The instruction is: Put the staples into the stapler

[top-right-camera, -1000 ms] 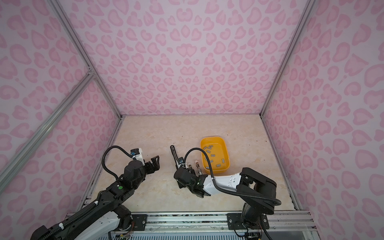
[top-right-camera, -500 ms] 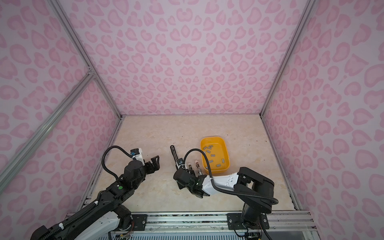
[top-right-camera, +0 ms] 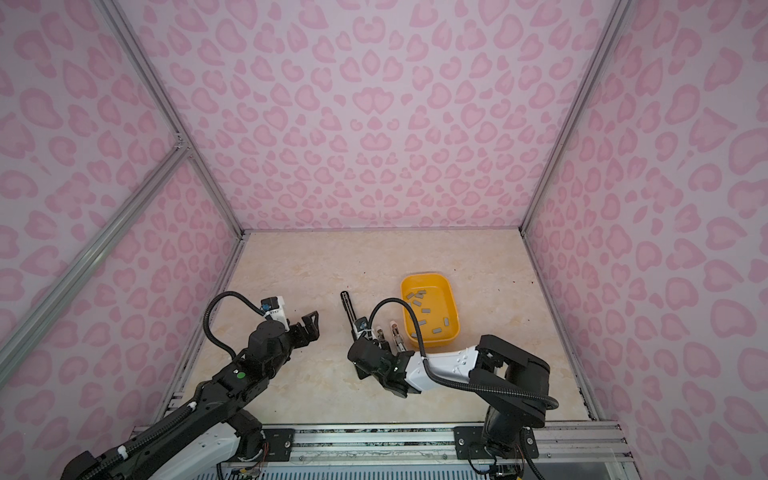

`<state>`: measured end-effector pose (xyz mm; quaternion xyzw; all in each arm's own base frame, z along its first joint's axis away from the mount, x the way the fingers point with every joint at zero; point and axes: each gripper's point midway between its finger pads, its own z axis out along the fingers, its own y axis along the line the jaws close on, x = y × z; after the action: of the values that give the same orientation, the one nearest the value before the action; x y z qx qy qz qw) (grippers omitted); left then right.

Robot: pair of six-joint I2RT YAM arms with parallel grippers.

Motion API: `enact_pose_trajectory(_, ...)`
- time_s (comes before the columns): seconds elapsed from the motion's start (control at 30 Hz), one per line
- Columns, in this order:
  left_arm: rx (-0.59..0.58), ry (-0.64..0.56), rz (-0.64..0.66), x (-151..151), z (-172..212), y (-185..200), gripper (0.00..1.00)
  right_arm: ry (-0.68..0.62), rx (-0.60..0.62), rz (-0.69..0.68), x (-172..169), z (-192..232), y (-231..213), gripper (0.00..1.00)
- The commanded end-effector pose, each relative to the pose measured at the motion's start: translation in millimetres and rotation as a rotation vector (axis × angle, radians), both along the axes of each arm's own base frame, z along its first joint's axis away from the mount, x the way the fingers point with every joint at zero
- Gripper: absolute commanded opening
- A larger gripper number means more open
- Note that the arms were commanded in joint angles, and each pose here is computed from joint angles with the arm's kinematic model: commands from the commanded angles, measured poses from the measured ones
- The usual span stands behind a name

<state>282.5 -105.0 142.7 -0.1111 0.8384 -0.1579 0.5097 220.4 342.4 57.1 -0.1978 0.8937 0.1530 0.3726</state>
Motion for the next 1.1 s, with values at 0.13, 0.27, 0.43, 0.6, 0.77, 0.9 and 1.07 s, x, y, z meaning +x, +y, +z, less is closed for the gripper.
enact_pose_trajectory(0.13,-0.023,-0.028,0.003,3.5,9.8,-1.9,0.97,0.01,-0.018,-0.021,-6.5,-6.6,-8.0,0.0)
enact_pose_trajectory(0.27,-0.024,-0.029,0.003,3.4,10.1,-1.8,0.97,0.013,-0.031,-0.033,-7.5,-10.4,-11.4,0.0)
enact_pose_trajectory(0.43,-0.026,-0.029,0.002,3.4,10.2,-2.1,0.97,0.009,-0.05,-0.053,-6.6,-14.8,-15.9,0.0)
enact_pose_trajectory(0.6,-0.024,-0.028,0.001,3.4,9.5,-2.2,0.97,0.012,-0.056,-0.045,-6.2,-18.0,-13.7,0.0)
enact_pose_trajectory(0.77,-0.025,-0.027,0.002,3.6,9.6,-2.3,0.97,0.007,-0.067,-0.044,-4.6,-20.0,-12.0,0.0)
enact_pose_trajectory(0.9,-0.025,-0.026,0.001,3.6,9.3,-2.6,0.97,0.004,-0.067,-0.044,-4.0,-19.6,-11.3,0.0)
enact_pose_trajectory(1.07,-0.026,-0.025,0.001,4.1,9.0,-2.9,0.97,-0.001,-0.077,-0.039,-3.4,-20.2,-11.4,0.0)
